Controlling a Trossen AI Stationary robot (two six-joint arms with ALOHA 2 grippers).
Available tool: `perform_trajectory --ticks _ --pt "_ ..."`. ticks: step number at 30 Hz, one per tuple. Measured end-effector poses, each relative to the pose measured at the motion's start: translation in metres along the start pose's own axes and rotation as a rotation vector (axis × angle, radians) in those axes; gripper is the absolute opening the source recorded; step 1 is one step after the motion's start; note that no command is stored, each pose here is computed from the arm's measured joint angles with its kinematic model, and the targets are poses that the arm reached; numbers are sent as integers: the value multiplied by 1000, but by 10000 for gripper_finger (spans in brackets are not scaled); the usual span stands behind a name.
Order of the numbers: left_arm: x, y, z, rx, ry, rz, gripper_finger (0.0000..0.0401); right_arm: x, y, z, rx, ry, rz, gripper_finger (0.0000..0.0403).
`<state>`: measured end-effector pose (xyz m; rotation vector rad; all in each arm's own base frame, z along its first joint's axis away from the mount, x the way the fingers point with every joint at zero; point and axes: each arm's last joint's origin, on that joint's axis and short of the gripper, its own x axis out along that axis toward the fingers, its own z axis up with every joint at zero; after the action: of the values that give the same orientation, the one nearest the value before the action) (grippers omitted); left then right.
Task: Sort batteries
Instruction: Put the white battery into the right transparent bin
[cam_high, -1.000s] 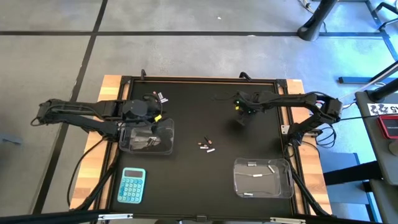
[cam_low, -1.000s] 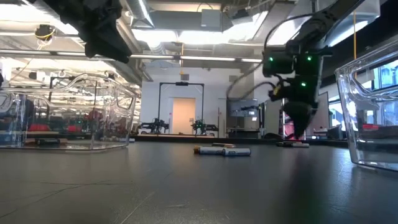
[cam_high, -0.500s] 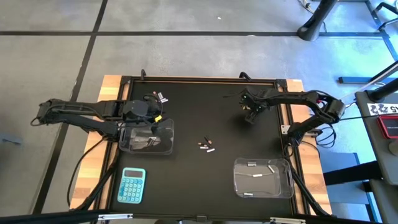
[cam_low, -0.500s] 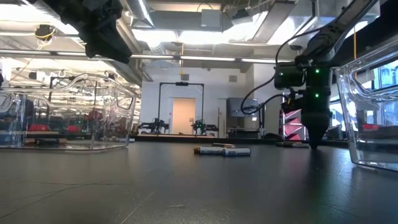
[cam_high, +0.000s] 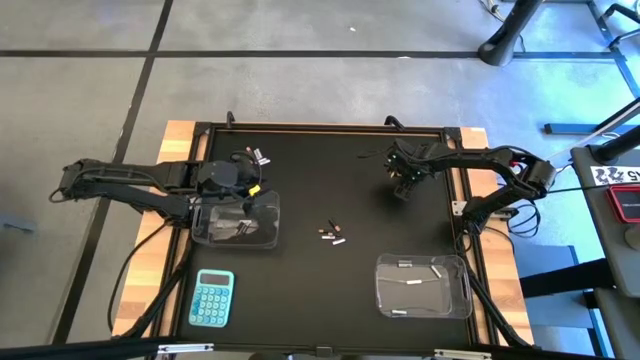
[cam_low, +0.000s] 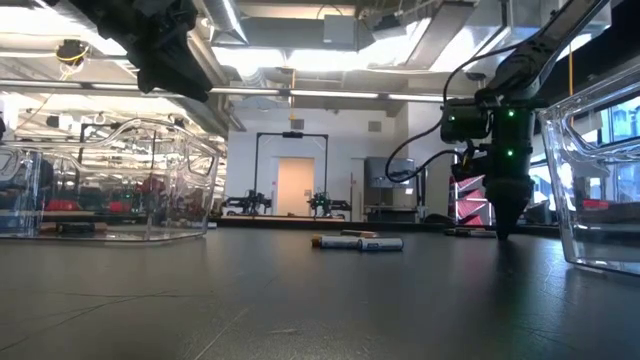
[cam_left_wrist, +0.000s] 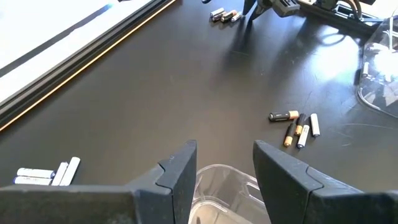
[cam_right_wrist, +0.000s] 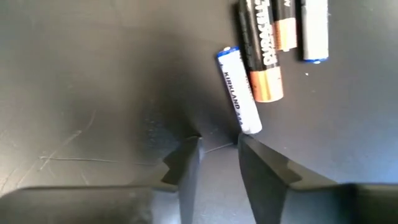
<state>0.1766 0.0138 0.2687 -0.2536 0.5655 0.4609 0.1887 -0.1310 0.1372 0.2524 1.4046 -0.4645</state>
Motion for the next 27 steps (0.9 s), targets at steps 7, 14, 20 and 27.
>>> perform_trajectory --ticks 7,14,20,27 --pt "0 0 0 -10 0 0 148 0 1 0 -30 4 19 89" --pt "0 0 0 -14 0 0 148 -12 2 6 -63 45 99 92" --pt "0 0 0 -15 0 0 148 -15 -2 9 -84 47 19 120" --pt "0 0 0 -15 0 0 148 -13 -4 9 -99 41 -74 206"
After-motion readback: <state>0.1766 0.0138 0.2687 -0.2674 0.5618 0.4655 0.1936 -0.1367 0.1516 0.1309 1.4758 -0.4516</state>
